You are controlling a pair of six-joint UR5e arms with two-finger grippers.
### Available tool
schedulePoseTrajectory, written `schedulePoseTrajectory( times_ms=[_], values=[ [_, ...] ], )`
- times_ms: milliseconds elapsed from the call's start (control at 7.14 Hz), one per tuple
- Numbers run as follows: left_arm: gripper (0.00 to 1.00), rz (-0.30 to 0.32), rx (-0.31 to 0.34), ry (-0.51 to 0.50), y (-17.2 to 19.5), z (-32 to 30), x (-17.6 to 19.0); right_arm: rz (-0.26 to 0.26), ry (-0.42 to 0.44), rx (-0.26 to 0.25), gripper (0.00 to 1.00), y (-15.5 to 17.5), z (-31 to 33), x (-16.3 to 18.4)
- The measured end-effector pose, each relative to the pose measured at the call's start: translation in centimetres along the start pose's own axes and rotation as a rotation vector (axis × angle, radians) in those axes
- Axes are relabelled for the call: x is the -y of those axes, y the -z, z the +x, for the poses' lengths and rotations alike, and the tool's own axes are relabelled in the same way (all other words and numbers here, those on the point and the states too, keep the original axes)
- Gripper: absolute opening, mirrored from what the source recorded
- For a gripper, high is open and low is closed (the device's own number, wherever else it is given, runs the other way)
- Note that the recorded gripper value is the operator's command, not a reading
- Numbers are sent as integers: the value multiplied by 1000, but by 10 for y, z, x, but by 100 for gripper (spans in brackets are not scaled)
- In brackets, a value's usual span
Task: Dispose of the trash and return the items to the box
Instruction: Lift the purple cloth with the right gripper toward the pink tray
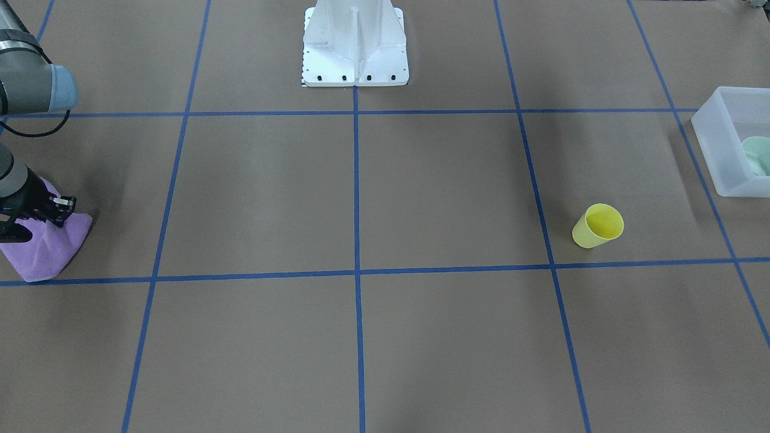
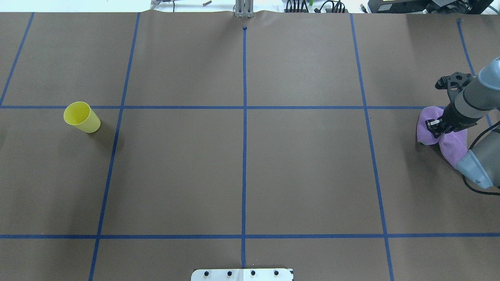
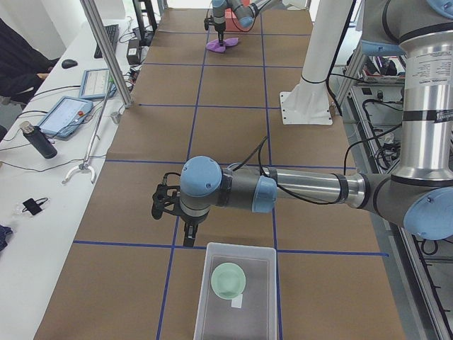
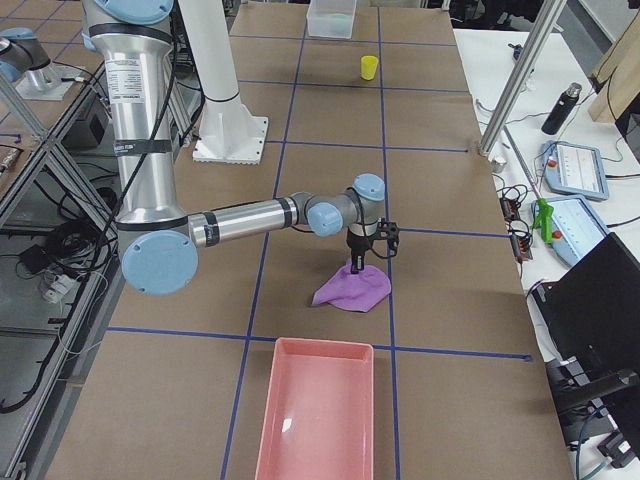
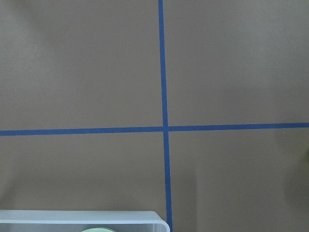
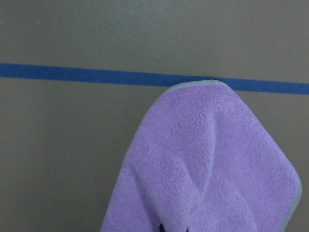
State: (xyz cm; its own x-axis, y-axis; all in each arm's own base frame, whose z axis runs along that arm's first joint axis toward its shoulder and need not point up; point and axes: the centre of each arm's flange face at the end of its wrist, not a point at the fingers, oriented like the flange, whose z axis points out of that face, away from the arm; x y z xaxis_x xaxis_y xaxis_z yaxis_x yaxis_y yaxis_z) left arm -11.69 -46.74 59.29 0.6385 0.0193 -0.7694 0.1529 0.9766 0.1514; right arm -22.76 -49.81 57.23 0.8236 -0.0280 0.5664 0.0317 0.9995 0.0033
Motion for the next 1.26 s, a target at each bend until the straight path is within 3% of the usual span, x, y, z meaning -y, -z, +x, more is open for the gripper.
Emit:
schedulePoseTrajectory(
  times_ms=[280,700,840,1260],
  values=[
    [98,-14,-17,38,-22,33,11,35,-47,42,0,34,24,15],
    [98,-33,-83,120,-87,114,7,98,-104,153,0,107,82,24],
    [98,-52,-93,149,-105,138,5,110,-114,160,0,134,95,21],
    [98,-72,-72,187,-154,196,32,88,-42,99,0,207,146,-3]
  ],
)
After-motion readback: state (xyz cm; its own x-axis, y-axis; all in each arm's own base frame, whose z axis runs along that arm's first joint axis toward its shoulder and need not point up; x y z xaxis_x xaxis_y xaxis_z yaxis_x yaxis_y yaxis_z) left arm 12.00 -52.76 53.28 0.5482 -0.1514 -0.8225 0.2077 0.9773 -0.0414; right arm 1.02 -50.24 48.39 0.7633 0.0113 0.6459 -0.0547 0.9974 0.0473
